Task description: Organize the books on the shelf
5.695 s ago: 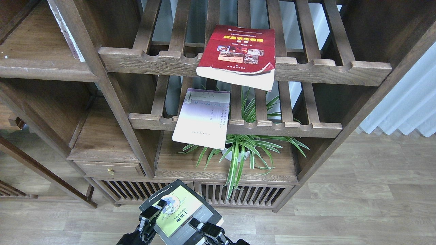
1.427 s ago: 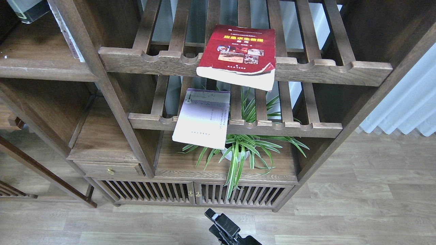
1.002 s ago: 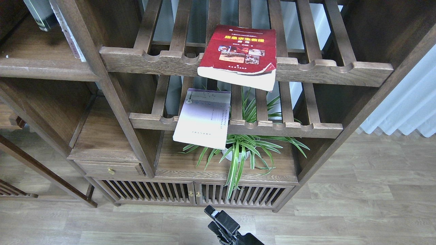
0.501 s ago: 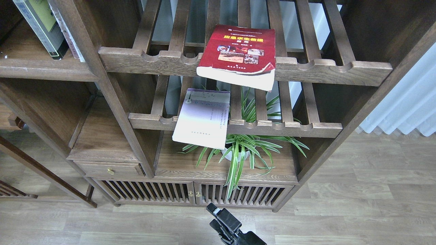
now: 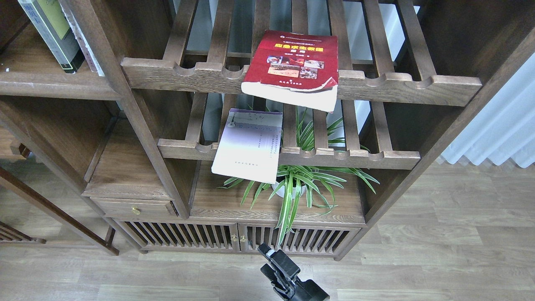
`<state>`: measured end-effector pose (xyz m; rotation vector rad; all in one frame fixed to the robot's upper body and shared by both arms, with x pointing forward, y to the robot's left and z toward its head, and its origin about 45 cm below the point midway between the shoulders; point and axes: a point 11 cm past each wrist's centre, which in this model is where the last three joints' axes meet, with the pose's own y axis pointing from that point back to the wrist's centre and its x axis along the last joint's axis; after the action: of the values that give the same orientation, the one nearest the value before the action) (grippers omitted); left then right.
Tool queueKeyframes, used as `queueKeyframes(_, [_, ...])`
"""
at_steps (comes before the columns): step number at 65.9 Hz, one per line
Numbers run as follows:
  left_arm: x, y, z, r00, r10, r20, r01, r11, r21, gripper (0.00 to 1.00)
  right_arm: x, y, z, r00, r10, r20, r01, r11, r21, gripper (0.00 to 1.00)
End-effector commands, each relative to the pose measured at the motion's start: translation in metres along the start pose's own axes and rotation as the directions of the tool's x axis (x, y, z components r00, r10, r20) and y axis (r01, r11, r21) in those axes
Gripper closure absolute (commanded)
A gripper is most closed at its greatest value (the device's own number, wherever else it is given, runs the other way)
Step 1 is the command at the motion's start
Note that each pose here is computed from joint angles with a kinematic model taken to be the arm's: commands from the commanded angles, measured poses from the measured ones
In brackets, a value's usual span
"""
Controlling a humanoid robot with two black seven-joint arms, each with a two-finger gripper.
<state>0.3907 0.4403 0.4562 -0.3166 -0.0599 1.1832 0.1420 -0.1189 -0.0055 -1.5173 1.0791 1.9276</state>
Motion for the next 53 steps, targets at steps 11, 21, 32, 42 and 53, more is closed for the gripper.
queueKeyframes(11, [0.002, 0.052, -0.028, 0.996, 0.034, -0.085, -0.031, 0.999, 0.030, 0.06, 0.000, 0.000, -0.003, 1.000, -0.001, 0.005, 0.001, 1.000, 0.026, 0.01])
queueKeyframes(21, [0.007, 0.075, -0.051, 0.989, 0.073, -0.131, -0.064, 0.995, 0.074, 0.06, 0.000, 0.000, -0.004, 1.000, -0.001, 0.007, 0.001, 0.999, 0.033, 0.01])
queueKeyframes(32, [0.009, 0.098, -0.086, 0.969, 0.123, -0.215, -0.097, 0.987, 0.128, 0.06, 0.002, 0.003, -0.004, 1.000, 0.006, 0.022, -0.007, 0.999, 0.054, 0.01])
queueKeyframes(42, [0.007, 0.119, -0.119, 0.940, 0.172, -0.296, -0.126, 0.978, 0.167, 0.06, -0.001, 0.003, -0.009, 0.999, -0.005, 0.034, 0.002, 0.996, 0.084, 0.01])
queueKeyframes(53, [-0.002, 0.137, -0.155, 0.901, 0.218, -0.375, -0.149, 0.968, 0.204, 0.06, -0.011, 0.002, -0.013, 0.993, -0.045, 0.112, 0.029, 0.990, 0.141, 0.01])
